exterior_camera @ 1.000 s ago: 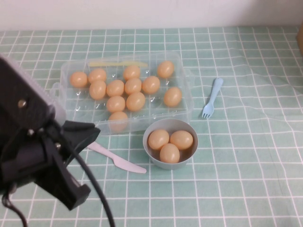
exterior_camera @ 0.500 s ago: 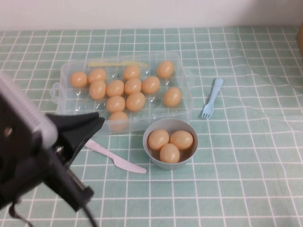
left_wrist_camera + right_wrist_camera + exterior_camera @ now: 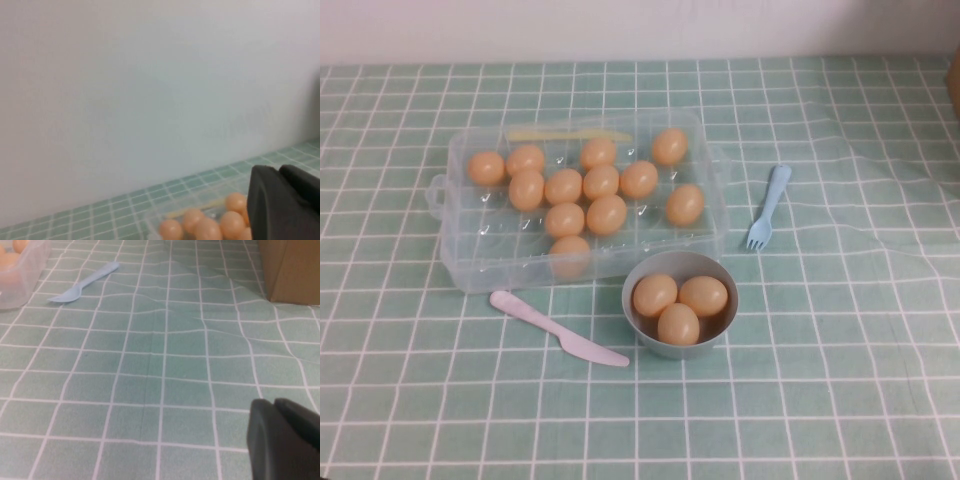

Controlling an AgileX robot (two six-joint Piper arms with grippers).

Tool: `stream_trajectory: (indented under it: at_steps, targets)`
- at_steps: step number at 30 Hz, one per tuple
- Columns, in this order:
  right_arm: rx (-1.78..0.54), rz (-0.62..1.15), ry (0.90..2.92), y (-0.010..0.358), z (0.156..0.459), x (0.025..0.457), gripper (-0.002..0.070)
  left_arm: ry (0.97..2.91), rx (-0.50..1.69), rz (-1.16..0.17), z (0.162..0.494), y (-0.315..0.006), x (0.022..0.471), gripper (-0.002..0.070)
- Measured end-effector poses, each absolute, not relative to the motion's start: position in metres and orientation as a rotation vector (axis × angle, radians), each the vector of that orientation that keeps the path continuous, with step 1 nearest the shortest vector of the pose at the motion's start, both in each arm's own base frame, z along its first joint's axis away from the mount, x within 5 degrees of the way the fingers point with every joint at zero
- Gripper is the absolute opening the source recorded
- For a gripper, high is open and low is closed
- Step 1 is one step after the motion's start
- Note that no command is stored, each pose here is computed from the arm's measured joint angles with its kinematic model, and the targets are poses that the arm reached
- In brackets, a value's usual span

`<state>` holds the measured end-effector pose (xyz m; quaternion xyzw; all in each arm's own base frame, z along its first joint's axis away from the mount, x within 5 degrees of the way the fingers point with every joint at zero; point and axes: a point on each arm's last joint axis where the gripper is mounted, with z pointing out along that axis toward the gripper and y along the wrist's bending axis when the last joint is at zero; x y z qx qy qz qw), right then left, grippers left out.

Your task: Take an egg out of the egg box

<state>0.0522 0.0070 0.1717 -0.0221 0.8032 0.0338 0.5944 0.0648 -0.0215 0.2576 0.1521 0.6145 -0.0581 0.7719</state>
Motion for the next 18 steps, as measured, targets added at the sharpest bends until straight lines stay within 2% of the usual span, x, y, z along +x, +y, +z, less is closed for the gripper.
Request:
stream_trajectory:
  at_steps: [4,8,14,18]
  targets:
    - [-0.051,0.079,1.866,0.007,0.172,0.052,-0.0017,1.304,0.199,-0.071,0.239,-0.011,0.055,-0.0002]
    - [-0.051,0.079,1.866,0.007,0.172,0.052,-0.0017,1.331,0.157,-0.064,0.222,-0.008,0.054,-0.0002]
    - [-0.051,0.079,1.866,0.007,0.172,0.052,-0.0017,1.502,0.173,-0.063,0.204,-0.009,0.056,-0.0002]
    - [-0.051,0.079,1.866,0.007,0.172,0.052,-0.0017,1.683,0.194,-0.059,0.188,-0.009,0.055,-0.0002]
